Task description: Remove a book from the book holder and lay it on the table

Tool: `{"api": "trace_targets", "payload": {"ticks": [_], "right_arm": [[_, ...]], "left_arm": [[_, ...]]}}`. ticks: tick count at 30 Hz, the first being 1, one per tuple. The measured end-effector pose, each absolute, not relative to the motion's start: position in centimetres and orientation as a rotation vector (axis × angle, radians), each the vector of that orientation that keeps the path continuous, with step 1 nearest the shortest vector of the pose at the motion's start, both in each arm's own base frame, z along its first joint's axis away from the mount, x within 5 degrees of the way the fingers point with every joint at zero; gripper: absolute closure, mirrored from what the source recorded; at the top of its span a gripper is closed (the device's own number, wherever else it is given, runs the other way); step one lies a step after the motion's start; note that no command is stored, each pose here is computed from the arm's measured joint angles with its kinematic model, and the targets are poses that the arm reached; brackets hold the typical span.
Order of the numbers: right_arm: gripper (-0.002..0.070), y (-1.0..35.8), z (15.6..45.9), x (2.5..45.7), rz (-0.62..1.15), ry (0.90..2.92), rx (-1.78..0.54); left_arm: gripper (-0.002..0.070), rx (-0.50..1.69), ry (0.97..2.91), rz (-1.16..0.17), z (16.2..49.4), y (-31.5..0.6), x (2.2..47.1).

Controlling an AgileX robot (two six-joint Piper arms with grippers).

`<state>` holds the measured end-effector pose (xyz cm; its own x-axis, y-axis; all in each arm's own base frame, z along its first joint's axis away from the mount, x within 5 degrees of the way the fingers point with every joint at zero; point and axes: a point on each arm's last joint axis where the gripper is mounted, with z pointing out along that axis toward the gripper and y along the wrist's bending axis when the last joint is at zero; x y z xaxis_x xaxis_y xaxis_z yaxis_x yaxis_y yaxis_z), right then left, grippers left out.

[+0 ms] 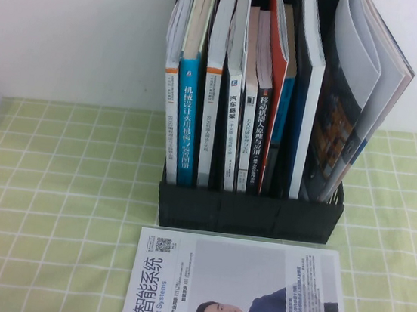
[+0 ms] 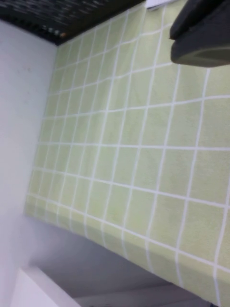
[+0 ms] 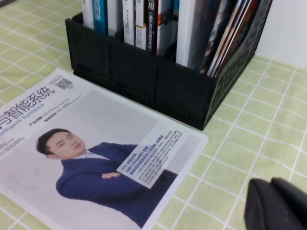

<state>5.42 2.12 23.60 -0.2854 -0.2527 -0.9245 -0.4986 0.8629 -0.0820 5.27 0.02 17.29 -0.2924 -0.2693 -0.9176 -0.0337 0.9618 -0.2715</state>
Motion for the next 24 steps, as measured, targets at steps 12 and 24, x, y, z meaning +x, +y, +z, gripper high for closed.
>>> {"api": "trace_targets", "payload": {"ticks": [12,24], "right_arm": [[0.0678,2.11,23.59,5.42,0.264,1.881,-0.56],[0.0678,2.11,23.59,5.42,0.264,1.881,-0.56]], "left_arm": [[0.0678,-0.228,1.878,-0.205,17.11,0.17,5.21],[0.0678,-0.223,1.878,-0.201,17.11,0.17,5.21]]}}
